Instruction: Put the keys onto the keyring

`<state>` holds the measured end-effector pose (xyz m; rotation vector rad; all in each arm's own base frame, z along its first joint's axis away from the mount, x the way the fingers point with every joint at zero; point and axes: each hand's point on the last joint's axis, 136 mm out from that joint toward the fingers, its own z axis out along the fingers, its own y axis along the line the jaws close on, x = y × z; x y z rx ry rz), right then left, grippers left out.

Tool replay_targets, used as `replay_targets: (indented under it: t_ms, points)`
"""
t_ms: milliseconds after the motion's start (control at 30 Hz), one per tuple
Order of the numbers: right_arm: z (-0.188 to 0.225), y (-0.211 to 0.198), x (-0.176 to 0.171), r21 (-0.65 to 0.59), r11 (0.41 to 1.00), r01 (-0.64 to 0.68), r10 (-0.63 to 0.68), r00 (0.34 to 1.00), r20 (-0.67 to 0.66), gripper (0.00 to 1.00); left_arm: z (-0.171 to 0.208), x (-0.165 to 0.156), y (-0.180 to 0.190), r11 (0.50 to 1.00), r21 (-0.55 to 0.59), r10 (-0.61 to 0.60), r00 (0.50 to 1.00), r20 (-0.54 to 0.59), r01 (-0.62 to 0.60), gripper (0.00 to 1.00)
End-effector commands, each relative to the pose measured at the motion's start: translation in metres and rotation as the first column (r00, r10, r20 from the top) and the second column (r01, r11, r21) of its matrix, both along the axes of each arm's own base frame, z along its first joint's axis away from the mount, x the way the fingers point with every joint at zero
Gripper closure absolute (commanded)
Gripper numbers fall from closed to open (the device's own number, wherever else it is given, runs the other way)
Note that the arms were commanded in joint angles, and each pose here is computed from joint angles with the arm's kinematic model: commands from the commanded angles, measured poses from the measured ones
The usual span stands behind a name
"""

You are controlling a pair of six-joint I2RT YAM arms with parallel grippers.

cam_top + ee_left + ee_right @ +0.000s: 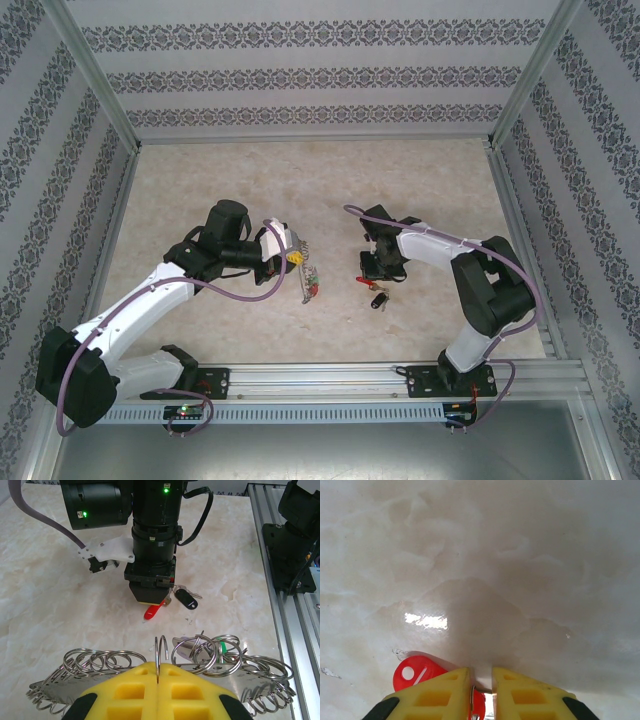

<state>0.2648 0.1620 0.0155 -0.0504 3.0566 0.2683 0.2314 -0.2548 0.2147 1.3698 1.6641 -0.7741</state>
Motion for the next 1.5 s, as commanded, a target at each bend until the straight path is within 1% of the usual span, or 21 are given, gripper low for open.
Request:
replay_targets:
  t_ms: [0,200,367,633,767,1000,1133,1467]
  points:
    - [-0.001,0.001,-0.002,-0.018,1.0,-0.023,0.023,1.0,-0.011,0.82,0.02,-0.001,-0.007,0.999,-0.03,-0.031,0.998,0.049,0.032,1.0]
    - [0.004,0.0,-0.005,-0.012,1.0,-0.023,0.023,1.0,-0.004,0.82,0.02,0.0,-0.006,0.999,-0.026,-0.029,0.998,0.05,0.031,1.0]
    - [0.011,0.001,-0.004,-0.01,1.0,-0.028,0.029,0.999,0.014,0.8,0.021,-0.001,-0.006,0.999,-0.027,-0.03,0.998,0.049,0.032,1.0]
    - [0.011,0.0,-0.01,-0.014,0.999,-0.036,0.036,0.999,-0.004,0.8,0.023,-0.002,-0.005,0.999,-0.028,-0.028,0.998,0.052,0.029,1.0]
    - [0.011,0.002,-0.011,-0.004,0.999,-0.038,0.038,0.999,-0.001,0.77,0.023,-0.002,-0.005,0.999,-0.029,-0.024,0.998,0.052,0.025,1.0]
    - [0.006,-0.001,-0.011,-0.029,0.999,-0.041,0.041,0.999,-0.011,0.8,0.023,-0.003,-0.004,0.999,-0.025,-0.025,0.999,0.048,0.026,1.0]
    - [0.006,-0.002,-0.011,-0.033,0.998,-0.045,0.045,0.999,-0.016,0.82,0.024,-0.003,-0.004,0.999,-0.026,-0.022,0.999,0.049,0.023,1.0]
    - [0.003,0.001,-0.013,-0.024,0.998,-0.057,0.057,0.998,-0.032,0.82,0.022,-0.001,-0.004,1.0,-0.022,-0.016,0.999,0.048,0.018,1.0]
